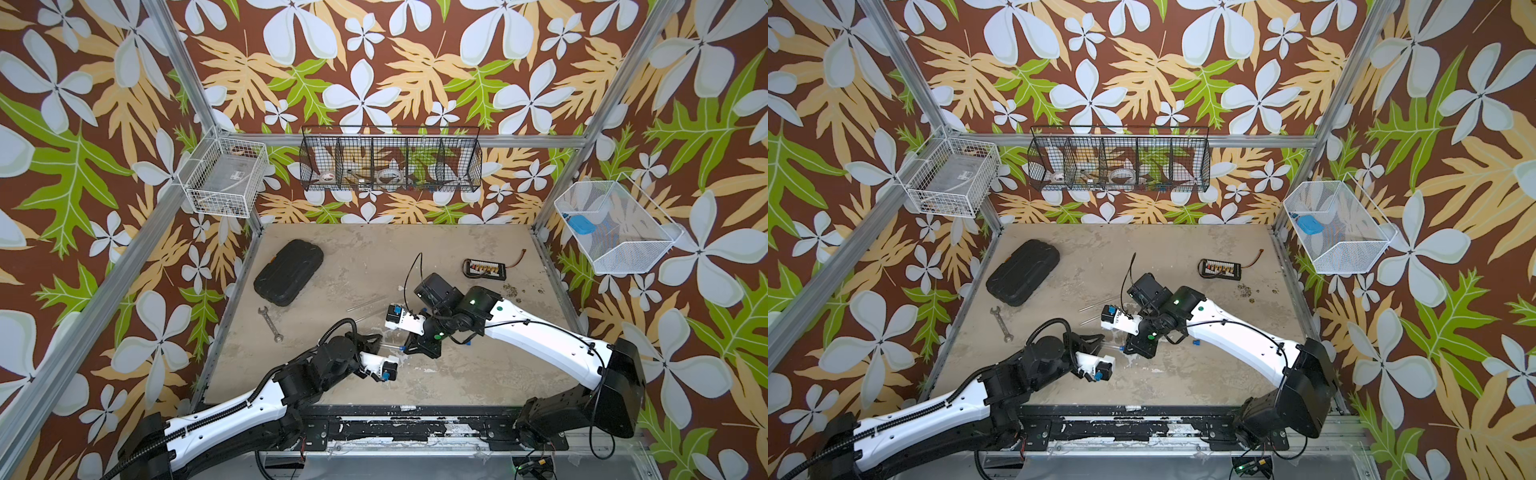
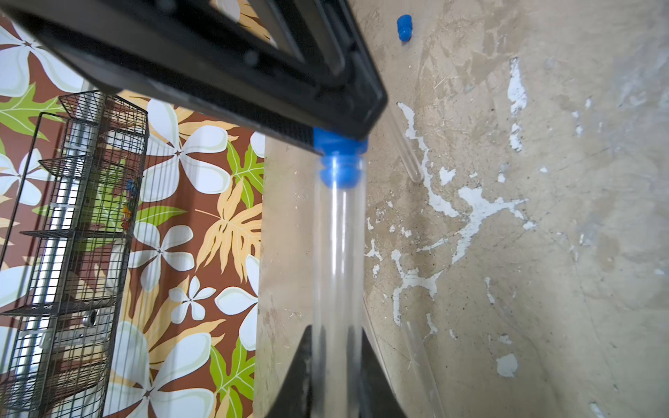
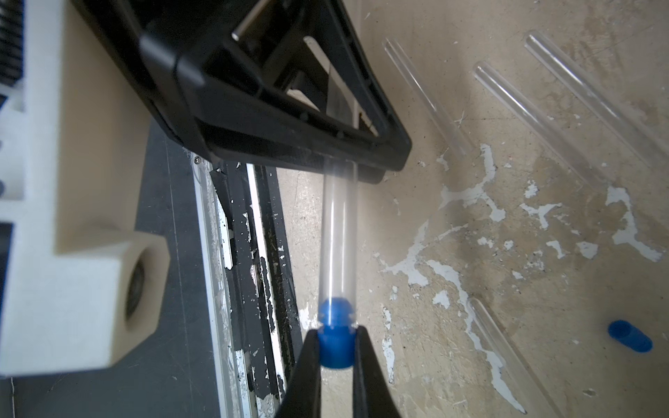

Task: Insert stoppers into test tubes
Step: Insert the stopper into the test tube.

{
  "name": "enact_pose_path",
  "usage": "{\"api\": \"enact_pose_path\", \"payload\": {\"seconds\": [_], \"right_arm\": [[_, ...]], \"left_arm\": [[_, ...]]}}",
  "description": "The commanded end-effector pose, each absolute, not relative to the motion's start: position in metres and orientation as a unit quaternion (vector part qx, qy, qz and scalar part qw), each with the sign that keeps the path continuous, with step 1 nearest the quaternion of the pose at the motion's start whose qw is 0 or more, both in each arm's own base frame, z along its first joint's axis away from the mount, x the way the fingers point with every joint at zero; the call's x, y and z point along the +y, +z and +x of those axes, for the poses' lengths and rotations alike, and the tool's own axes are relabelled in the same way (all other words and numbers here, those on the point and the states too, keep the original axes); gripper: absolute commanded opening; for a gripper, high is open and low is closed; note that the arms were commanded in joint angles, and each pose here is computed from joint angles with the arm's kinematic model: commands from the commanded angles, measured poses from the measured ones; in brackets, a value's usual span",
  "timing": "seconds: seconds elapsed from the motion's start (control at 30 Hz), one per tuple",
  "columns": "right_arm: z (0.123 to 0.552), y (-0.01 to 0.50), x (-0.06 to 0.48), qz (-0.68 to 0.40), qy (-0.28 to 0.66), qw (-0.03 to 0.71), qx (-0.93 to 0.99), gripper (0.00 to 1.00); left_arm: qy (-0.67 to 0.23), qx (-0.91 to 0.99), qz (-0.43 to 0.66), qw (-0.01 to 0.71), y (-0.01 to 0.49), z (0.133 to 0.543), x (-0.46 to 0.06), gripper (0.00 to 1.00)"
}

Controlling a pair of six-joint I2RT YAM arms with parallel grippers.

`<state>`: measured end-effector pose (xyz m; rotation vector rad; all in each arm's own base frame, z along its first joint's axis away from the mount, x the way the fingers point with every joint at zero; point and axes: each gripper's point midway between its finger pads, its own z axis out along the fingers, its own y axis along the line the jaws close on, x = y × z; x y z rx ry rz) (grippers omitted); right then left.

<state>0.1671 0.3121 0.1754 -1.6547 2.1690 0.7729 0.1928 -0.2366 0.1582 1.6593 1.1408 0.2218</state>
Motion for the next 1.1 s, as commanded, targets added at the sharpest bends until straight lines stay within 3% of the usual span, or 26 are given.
{"api": "enact_pose_path", "payload": {"seconds": [0.0,0.3,0.8,0.9,1.07], "right_arm": [[0.211,0.275,0.394,-0.575,0.364,0.398,0.615,0.12],[0.223,0.273,0.402,-0.568,0.342,0.408,0.628,0.12],[0.218,0.274,0.4,-0.574,0.352,0.399,0.622,0.15],[0.218,0.269,0.387,-0.578,0.34,0.394,0.628,0.21],[0.224,0.261,0.347,-0.564,0.319,0.39,0.654,0.43]], "left_arm": [[-0.056,0.399,0.674,0.62,0.214,0.158,-0.284,0.0],[-0.068,0.39,0.68,0.618,0.216,0.153,-0.287,0.0],[-0.006,0.38,0.699,0.606,0.194,0.161,-0.276,0.0],[0.017,0.392,0.699,0.597,0.189,0.168,-0.27,0.0],[0.064,0.419,0.705,0.568,0.176,0.181,-0.258,0.0]]}}
